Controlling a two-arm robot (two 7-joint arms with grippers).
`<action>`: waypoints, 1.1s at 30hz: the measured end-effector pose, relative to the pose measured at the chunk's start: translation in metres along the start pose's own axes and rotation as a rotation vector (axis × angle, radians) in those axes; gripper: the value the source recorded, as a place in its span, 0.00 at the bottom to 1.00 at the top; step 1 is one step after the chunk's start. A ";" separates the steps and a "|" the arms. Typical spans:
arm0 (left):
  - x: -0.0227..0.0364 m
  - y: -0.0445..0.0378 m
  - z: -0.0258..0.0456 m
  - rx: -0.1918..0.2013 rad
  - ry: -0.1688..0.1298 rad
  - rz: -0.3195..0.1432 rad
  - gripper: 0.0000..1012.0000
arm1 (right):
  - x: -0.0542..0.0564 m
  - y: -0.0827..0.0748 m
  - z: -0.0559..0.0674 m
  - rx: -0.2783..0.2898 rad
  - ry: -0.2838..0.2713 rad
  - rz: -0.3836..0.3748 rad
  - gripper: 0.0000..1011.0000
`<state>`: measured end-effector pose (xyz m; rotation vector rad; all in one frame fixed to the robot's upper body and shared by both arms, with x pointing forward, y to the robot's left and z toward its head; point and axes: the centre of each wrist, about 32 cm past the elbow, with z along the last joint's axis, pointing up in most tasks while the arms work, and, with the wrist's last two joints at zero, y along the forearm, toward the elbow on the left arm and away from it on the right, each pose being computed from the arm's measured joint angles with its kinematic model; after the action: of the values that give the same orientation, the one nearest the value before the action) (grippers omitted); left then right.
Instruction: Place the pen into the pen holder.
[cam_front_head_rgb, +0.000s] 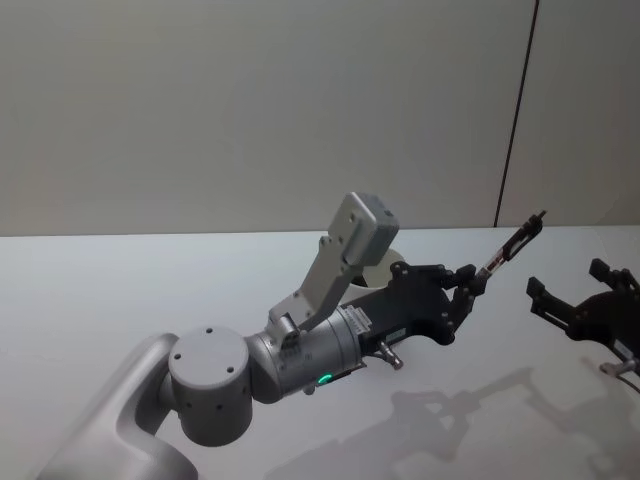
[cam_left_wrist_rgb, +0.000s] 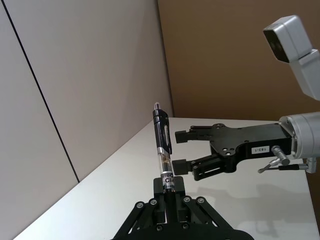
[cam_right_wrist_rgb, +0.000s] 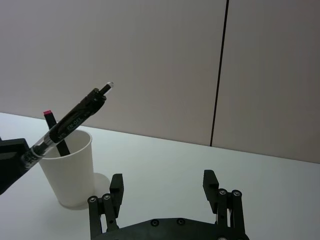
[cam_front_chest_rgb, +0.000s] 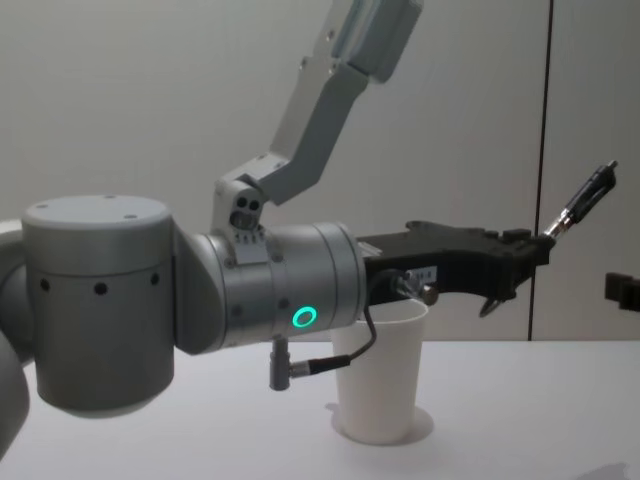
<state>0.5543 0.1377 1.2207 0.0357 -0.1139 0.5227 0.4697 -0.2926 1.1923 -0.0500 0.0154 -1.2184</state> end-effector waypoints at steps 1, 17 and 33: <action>0.0000 0.0000 0.0000 0.000 0.000 0.000 0.12 | 0.000 -0.001 0.000 0.002 0.003 0.003 0.99; 0.0000 0.0000 0.0000 0.000 0.000 0.000 0.12 | 0.012 -0.018 -0.009 0.073 0.113 0.051 0.99; 0.0000 0.0000 0.0000 0.000 0.000 0.000 0.12 | 0.029 -0.030 -0.024 0.143 0.284 0.169 0.99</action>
<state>0.5543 0.1377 1.2207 0.0355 -0.1139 0.5226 0.4502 -0.3310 1.1700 0.2455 0.1771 -1.0469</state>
